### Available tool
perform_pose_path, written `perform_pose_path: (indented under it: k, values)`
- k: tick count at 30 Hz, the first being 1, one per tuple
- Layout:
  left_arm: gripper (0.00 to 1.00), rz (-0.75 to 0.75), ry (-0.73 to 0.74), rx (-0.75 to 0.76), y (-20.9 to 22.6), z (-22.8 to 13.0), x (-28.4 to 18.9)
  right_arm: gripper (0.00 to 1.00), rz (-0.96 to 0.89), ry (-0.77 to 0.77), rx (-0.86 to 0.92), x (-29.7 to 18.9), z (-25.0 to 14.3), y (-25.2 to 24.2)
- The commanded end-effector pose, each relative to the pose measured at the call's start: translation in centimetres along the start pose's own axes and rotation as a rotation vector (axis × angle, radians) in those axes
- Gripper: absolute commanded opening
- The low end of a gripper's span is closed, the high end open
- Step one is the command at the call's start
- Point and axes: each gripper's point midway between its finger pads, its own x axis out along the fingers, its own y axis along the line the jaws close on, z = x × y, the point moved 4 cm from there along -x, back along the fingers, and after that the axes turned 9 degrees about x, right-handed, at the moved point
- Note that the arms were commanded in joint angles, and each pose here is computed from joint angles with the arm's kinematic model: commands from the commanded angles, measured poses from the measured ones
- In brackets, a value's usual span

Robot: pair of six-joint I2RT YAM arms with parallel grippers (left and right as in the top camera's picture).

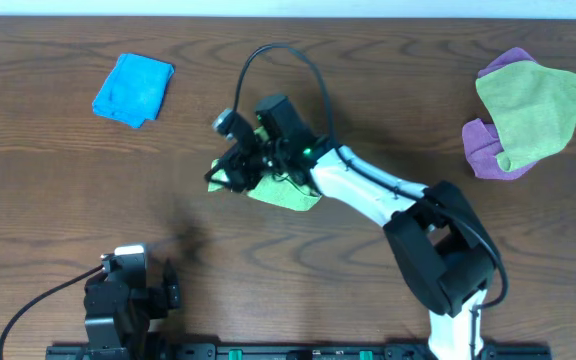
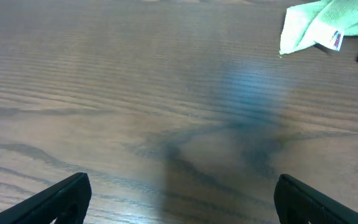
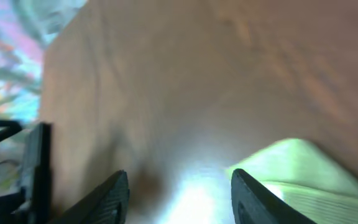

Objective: Fold the cloth

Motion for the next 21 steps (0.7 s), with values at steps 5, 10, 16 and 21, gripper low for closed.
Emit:
perform_pose_path:
  k: [5,10,16,21]
  values:
    - [0.95,-0.008,0.023,0.016,-0.2,-0.6,0.1,0.54,-0.258,-0.226,0.148,-7.3,5.8,-8.0]
    - [0.95,-0.008,0.023,0.016,-0.2,-0.6,0.1,0.56,-0.348,-0.203,0.289,-10.8,4.0,-13.6]
    - [0.95,-0.008,0.023,0.016,-0.2,-0.6,0.1,0.56,-0.298,-0.131,0.334,-9.7,1.6,-15.6]
    - [0.95,-0.008,0.023,0.016,-0.2,-0.6,0.1,0.55,-0.297,-0.095,0.357,-8.4,0.3,-16.5]
